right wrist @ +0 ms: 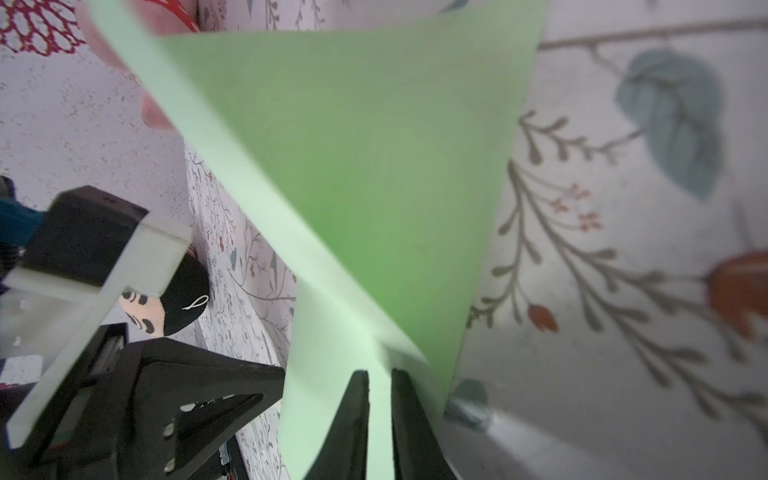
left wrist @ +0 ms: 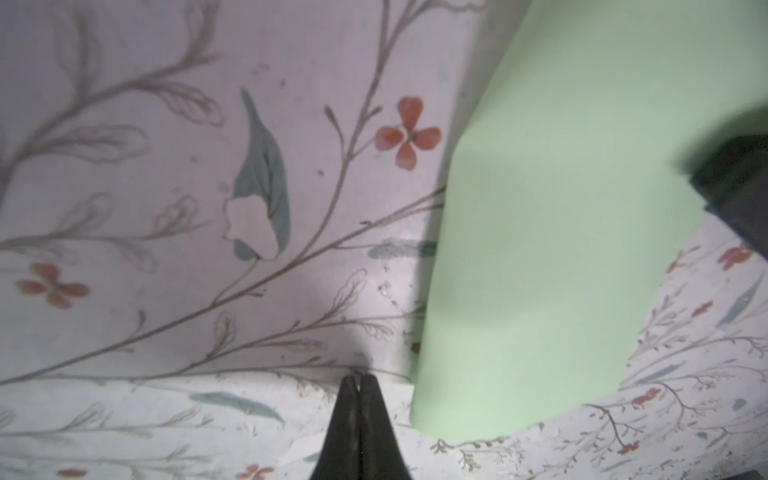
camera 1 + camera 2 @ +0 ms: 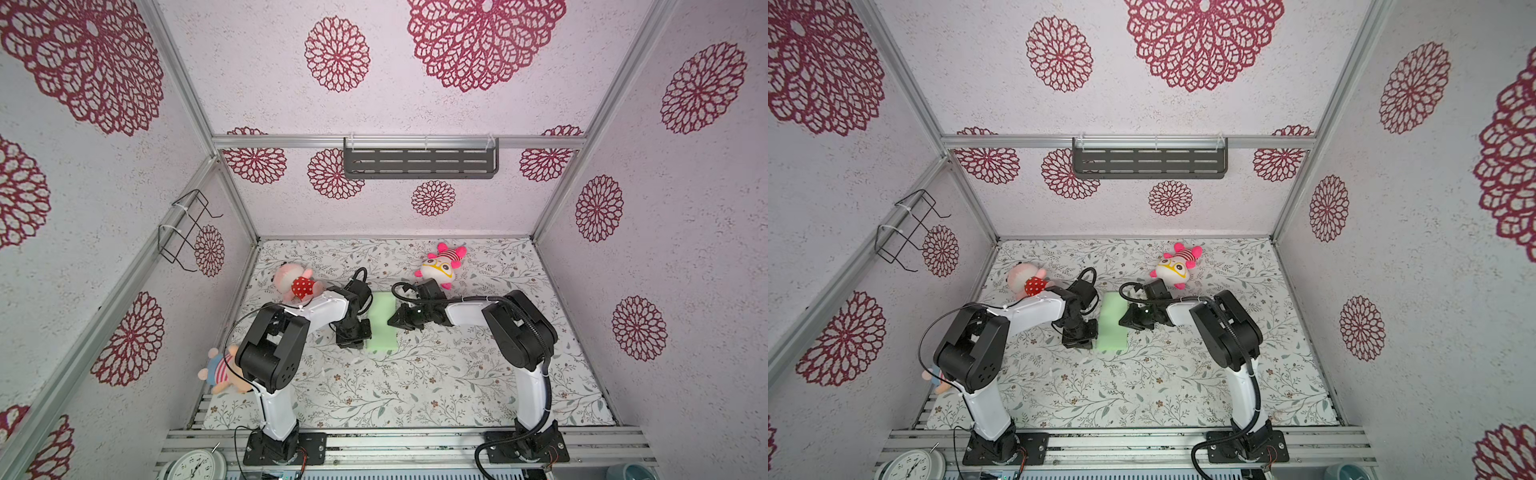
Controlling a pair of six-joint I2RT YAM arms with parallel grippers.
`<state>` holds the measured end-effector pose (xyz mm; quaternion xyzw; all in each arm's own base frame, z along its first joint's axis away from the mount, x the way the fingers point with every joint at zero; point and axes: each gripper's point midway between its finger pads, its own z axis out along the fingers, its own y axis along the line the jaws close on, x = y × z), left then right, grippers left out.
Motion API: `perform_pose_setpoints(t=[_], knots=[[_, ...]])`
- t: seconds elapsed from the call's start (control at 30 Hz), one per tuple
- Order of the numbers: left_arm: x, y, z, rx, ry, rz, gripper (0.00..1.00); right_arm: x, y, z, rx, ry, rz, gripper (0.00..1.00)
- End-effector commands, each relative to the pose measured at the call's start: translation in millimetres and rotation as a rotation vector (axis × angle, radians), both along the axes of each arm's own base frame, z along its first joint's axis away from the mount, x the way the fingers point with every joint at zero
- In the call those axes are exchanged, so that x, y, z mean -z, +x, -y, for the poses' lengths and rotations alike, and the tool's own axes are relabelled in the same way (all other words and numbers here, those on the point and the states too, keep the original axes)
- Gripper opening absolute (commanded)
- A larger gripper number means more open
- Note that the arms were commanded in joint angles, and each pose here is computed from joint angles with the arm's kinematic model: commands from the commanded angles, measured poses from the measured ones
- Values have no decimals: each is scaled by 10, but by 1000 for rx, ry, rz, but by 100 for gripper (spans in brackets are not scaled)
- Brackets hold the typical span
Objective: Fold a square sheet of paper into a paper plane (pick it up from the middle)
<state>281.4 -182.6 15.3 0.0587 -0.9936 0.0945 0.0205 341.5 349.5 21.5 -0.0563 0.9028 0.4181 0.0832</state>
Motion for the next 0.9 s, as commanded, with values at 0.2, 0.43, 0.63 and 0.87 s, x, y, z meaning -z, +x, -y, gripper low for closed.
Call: perform_pose_setpoints(t=[0.2,0.43,0.63,0.87], knots=[[-286,346,369,-11,-159,146,0,858,-307,519,84,-302,-163,17],[33,233,277,6,-31,59,0,873,-320,524,82,-304,-168,17],[116,35,-46,45,127,10,0,887,-318,538,84,-315,-169,17],[62,-160,-93,38,107,-17,0,911,-321,546,86,-320,-172,17]])
